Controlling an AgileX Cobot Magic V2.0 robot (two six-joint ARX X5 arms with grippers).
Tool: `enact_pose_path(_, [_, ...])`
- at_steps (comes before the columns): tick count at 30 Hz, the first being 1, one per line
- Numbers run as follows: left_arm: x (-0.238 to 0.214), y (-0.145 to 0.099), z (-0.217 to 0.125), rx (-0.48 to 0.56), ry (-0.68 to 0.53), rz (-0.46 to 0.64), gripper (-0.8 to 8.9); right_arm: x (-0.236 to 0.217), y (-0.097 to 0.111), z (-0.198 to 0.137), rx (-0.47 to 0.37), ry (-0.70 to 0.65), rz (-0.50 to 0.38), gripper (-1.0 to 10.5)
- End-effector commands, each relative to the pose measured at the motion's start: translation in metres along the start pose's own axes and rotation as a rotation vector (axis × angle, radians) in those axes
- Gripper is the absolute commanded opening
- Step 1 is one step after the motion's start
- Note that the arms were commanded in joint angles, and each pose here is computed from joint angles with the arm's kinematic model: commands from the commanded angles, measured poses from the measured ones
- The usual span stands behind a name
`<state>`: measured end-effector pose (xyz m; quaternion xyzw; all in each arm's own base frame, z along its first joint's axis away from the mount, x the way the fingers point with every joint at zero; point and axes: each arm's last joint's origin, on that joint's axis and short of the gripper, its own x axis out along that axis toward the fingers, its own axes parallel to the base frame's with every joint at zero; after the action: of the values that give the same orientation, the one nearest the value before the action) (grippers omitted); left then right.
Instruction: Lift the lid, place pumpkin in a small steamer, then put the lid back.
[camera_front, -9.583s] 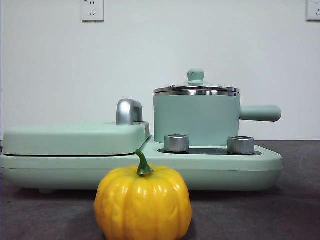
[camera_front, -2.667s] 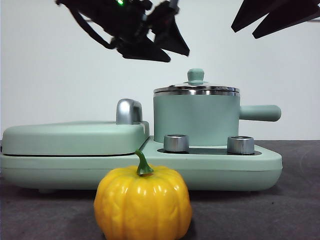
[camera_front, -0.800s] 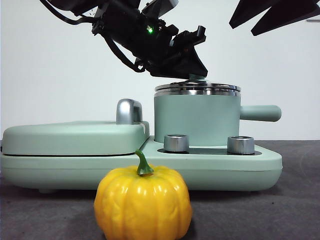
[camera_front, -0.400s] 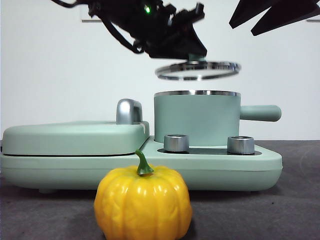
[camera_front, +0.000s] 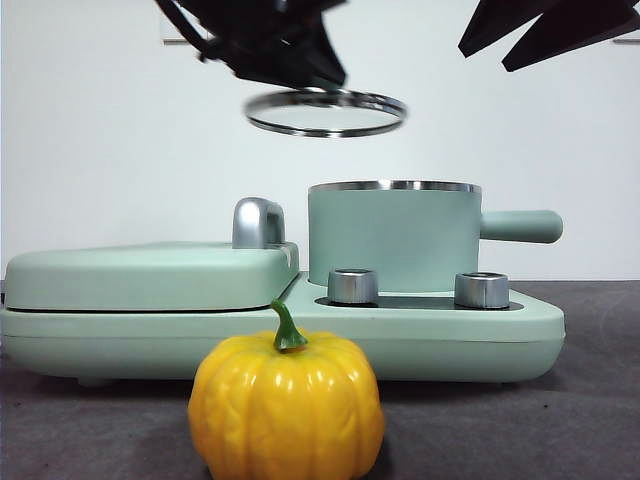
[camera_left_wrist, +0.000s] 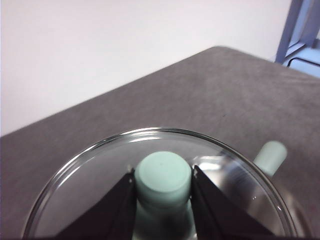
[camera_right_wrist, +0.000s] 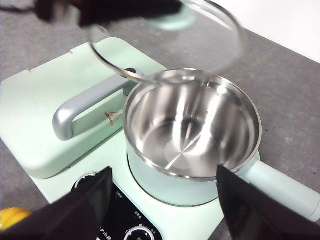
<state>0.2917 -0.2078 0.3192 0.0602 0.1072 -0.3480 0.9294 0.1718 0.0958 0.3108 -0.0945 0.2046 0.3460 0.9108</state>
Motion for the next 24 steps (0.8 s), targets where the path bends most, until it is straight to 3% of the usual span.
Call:
enact_pose_path(1, [-0.016,0.006,0.016,-0.003,-0.002,0.022,0.07,-0.001,0.001,0.006,0.004,-0.019,0.007,3.3])
enact_pose_path(7, [-0.044,0.021,0.019,-0.011,0.089,0.069,0.10,-0.001,0.001,0.006,0.003,-0.019,0.007,3.3])
enact_pose_path(24, [-0.103,0.049,0.011,-0.038,0.167,0.196,0.10,-0.001,0.001,0.003,0.010,0.013,0.012,3.3])
